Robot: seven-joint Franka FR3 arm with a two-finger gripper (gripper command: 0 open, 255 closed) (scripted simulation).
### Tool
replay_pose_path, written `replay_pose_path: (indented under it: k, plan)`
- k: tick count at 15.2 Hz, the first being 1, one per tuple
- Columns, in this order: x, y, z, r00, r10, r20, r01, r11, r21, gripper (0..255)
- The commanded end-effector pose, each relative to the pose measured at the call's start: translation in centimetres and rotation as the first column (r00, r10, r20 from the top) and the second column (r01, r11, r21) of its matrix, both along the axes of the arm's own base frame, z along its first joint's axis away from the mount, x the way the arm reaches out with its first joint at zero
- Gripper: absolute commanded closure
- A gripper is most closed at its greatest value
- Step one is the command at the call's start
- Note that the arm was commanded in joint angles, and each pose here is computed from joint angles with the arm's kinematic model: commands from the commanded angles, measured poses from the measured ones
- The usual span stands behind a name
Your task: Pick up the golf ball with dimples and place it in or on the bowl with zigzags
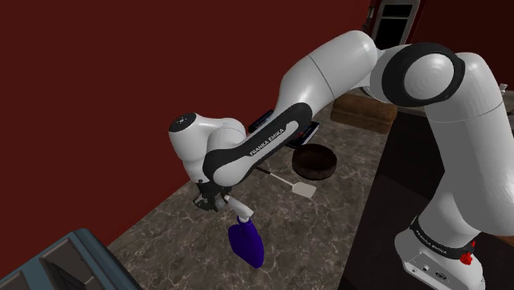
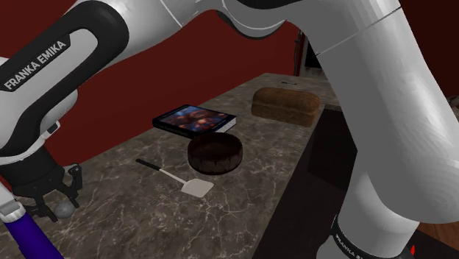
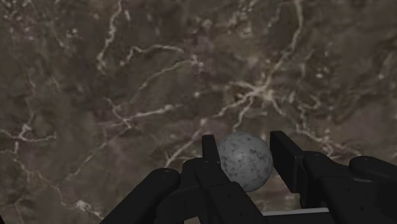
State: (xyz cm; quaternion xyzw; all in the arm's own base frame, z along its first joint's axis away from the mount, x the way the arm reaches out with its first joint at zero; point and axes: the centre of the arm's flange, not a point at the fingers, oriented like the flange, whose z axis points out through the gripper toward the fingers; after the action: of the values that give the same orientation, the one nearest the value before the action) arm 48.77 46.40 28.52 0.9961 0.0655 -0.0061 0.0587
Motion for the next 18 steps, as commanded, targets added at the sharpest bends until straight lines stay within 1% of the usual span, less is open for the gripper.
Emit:
replay_pose_path:
  k: [1, 3, 18]
  plan:
    - [0.0, 0.0, 0.0, 1.000, 0.000, 0.000, 0.000, 1.000, 0.000, 255]
    - [0.0, 0.0, 0.0, 1.000, 0.000, 0.000, 0.000, 1.000, 0.000, 255]
    - [0.0, 0.0, 7.9, 1.000, 0.000, 0.000, 0.000, 1.000, 0.000, 255]
